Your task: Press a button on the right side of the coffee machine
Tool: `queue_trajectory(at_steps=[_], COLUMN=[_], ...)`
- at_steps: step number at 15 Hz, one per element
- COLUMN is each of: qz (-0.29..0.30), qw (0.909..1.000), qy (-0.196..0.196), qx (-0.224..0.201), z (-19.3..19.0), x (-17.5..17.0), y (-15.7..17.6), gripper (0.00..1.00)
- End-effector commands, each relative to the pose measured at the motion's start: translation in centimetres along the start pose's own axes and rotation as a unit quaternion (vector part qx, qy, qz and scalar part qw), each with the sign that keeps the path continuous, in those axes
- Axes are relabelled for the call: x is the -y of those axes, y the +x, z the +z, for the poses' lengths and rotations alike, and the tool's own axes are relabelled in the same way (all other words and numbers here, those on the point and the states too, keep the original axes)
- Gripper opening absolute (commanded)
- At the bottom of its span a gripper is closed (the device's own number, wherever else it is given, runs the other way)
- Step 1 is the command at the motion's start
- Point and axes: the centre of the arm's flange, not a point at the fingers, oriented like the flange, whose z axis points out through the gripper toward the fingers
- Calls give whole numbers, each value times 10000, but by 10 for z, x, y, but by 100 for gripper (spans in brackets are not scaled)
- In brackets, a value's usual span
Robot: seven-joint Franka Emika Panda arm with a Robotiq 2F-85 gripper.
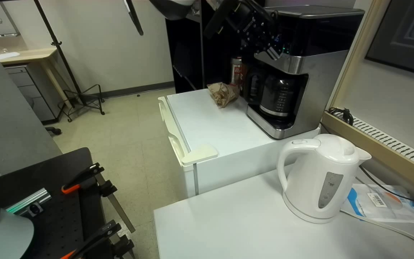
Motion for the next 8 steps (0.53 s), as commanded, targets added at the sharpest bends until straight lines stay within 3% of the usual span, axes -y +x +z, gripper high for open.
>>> queue_trajectory(at_steps=[1, 8], qz=[61, -289], qw=[9998, 9994], qy=[-82, -50], qx=[-148, -160], z=[4, -30], x=[-3, 18], y=[11, -15], gripper=[1, 0])
